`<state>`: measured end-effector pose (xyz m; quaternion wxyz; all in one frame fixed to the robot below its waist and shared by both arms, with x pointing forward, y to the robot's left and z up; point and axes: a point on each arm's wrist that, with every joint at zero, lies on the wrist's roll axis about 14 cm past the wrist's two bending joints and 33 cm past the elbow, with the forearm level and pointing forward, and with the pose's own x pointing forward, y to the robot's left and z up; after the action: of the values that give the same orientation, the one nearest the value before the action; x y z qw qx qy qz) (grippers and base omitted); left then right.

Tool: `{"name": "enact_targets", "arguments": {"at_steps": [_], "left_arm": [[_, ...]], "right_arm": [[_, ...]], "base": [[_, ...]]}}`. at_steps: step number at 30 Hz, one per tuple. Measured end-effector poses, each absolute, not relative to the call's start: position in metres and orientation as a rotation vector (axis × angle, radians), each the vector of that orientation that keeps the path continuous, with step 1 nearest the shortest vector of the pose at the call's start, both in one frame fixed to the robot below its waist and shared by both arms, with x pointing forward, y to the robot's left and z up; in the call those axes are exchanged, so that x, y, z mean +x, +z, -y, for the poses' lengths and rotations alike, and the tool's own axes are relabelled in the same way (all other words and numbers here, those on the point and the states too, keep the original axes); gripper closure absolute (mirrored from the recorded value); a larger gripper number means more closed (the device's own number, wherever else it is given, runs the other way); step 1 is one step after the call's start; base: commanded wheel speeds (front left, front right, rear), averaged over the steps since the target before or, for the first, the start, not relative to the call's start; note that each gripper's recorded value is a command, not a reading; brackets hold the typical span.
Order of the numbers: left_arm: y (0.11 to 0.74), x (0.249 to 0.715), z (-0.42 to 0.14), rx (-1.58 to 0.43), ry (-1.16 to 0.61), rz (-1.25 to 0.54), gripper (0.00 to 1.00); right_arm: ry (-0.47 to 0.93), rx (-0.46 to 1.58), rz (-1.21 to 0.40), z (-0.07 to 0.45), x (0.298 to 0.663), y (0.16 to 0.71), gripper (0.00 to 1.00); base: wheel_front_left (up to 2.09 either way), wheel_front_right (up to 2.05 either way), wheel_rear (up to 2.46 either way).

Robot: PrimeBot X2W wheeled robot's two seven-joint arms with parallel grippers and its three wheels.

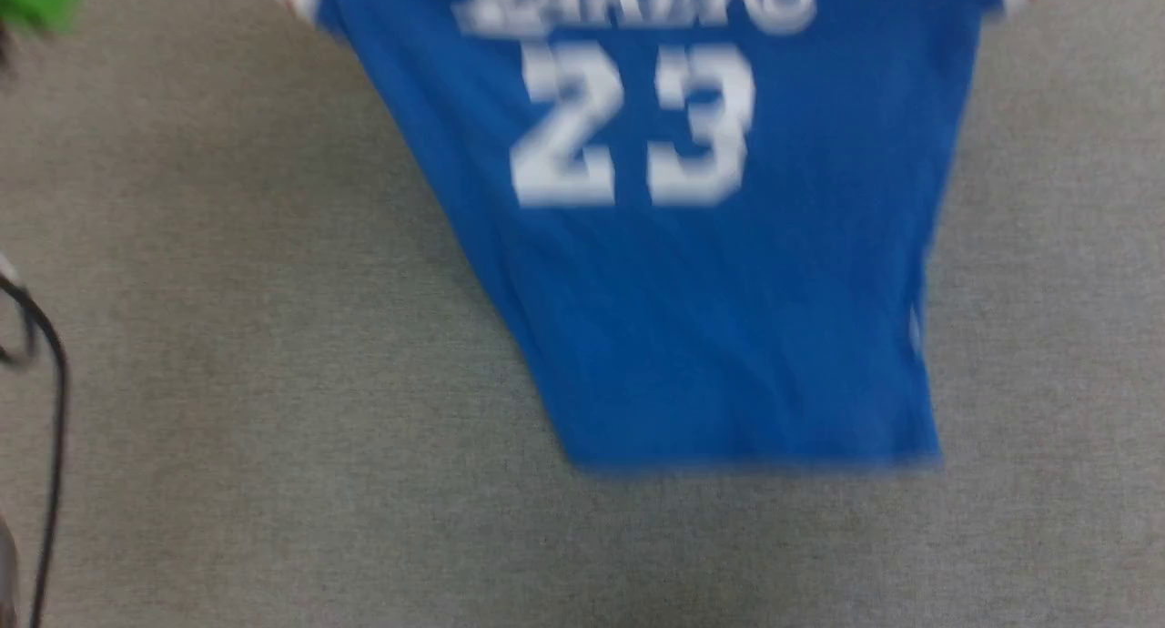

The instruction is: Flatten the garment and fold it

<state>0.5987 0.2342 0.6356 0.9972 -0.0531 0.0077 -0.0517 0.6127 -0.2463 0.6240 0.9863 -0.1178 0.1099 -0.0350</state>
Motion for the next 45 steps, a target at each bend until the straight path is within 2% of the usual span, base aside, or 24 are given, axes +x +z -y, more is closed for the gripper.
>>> {"name": "enact_targets", "arguments": {"at_steps": [5, 11, 14, 17, 21, 24, 30, 38, 45], "left_arm": [[0.712, 0.631, -0.246, -0.155, -0.002, 0.298, 1.0], [0.764, 0.644, -0.261, -0.24, 0.078, 0.561, 1.0], [0.774, 0.648, -0.262, -0.261, 0.076, 0.635, 1.0], [0.763, 0.655, -0.262, -0.257, 0.064, 0.616, 1.0], [0.723, 0.662, -0.26, -0.227, 0.042, 0.494, 1.0], [0.665, 0.659, -0.261, -0.195, 0.036, 0.333, 1.0], [0.55, 0.614, -0.259, -0.163, 0.018, 0.01, 1.0], [0.443, 0.486, -0.246, -0.311, 0.035, -0.372, 1.0], [0.413, 0.377, -0.239, -0.422, 0.111, -0.56, 1.0]], "right_arm": [[-0.067, -0.297, -0.01, 0.239, 0.641, 0.684, 1.0], [-0.082, -0.357, 0.254, 0.23, 0.659, 0.752, 1.0], [-0.081, -0.384, 0.317, 0.226, 0.666, 0.762, 1.0], [-0.066, -0.396, 0.315, 0.221, 0.672, 0.754, 1.0], [-0.023, -0.386, 0.275, 0.214, 0.676, 0.729, 1.0], [0.02, -0.359, 0.184, 0.211, 0.675, 0.682, 1.0], [0.094, -0.289, -0.01, 0.207, 0.643, 0.588, 1.0], [0.082, -0.122, -0.266, 0.223, 0.553, 0.508, 1.0], [0.019, 0.004, -0.483, 0.234, 0.456, 0.466, 1.0]], "base": [[0.0, 0.0, 0.0], [0.0, 0.0, 0.0], [0.0, 0.0, 0.0], [0.0, 0.0, 0.0], [0.0, 0.0, 0.0], [0.0, 0.0, 0.0], [0.0, 0.0, 0.0], [0.0, 0.0, 0.0], [0.0, 0.0, 0.0]]}}
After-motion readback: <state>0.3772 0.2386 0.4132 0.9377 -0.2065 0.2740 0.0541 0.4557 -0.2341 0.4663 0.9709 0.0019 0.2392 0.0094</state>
